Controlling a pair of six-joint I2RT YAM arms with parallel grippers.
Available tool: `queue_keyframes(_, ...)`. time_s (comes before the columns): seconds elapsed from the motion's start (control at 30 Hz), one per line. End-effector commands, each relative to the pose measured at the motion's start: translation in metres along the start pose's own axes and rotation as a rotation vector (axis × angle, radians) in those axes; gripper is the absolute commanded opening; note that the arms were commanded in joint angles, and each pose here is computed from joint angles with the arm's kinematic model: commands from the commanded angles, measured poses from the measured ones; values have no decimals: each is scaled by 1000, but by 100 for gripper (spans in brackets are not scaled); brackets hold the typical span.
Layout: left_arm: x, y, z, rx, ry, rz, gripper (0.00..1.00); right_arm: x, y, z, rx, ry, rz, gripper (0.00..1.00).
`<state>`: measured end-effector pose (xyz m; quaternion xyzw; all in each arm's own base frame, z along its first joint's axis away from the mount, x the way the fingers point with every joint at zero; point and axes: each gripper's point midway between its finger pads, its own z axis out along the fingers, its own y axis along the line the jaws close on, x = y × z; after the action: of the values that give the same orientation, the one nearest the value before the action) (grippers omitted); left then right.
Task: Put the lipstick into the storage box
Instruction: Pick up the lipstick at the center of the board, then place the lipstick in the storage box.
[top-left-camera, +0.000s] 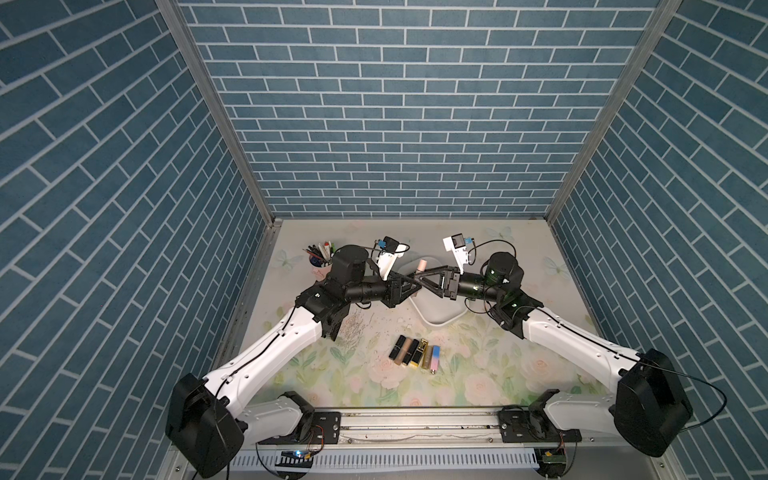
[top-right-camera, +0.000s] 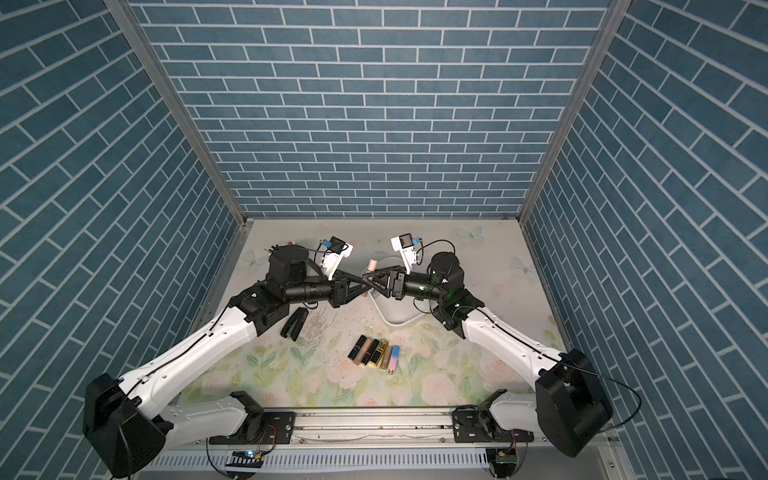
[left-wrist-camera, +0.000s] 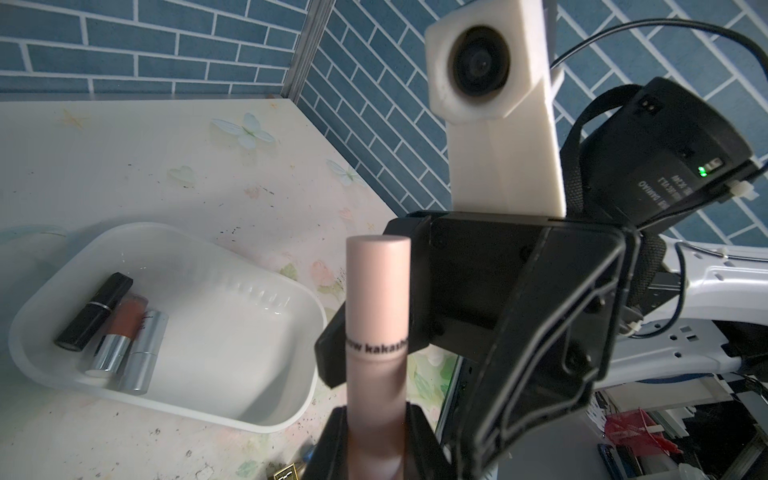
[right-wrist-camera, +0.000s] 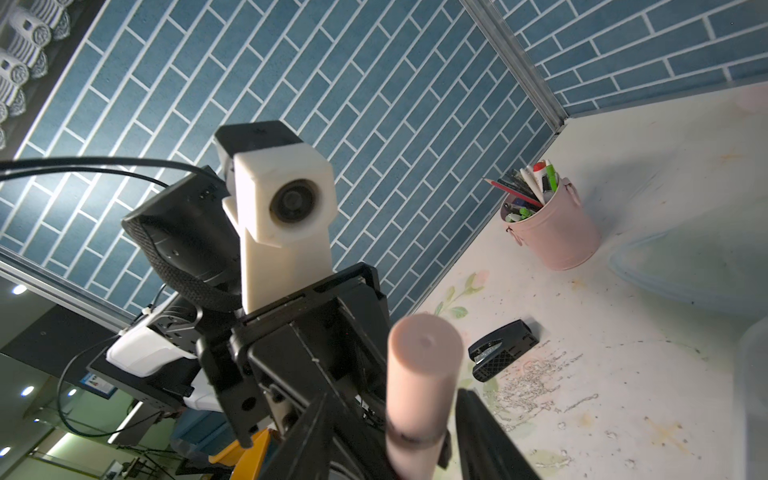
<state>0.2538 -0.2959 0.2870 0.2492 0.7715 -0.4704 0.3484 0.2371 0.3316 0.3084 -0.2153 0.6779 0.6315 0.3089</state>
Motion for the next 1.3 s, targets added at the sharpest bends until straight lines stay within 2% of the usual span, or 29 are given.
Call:
queue_keyframes(0.0, -10, -11, -6, 31, -30, 30, 19, -14, 16, 4, -43, -28, -41, 41)
queue_keyframes(0.23, -10, -10, -6, 23, -32, 29, 19, -11, 14, 8, -43, -19, -31, 12)
queue_keyframes(0.37, -11, -9, -6, 15, -34, 32, 21, -11, 15, 8, -42, -22, -32, 6)
queue_keyframes(0.4, -11, -9, -6, 10, -34, 32, 25, -11, 14, 8, -40, -22, -30, 2)
queue_keyframes(0.47, -12, -6, -7, -4, -38, 32, 43, -13, 14, 8, -31, -27, -30, 2)
queue_keyframes(0.6, -14, -5, -10, -32, -45, 45, 65, -19, 8, 3, 21, -53, -19, 2)
queue_keyframes(0.73, -17, 0, -20, -95, -63, 70, 99, -26, -28, -9, 189, -85, 64, 2)
queue_keyframes(0.87, -18, 9, -33, -182, -86, 89, 99, -15, -82, -29, 383, -103, 215, 2)
queue_keyframes(1.03, -5, 34, -46, -335, -79, 89, 100, 13, -133, -47, 514, -123, 399, 2)
queue_keyframes(1.27, 31, 64, -53, -451, -24, 62, 100, 34, -177, -48, 644, -85, 494, 2)
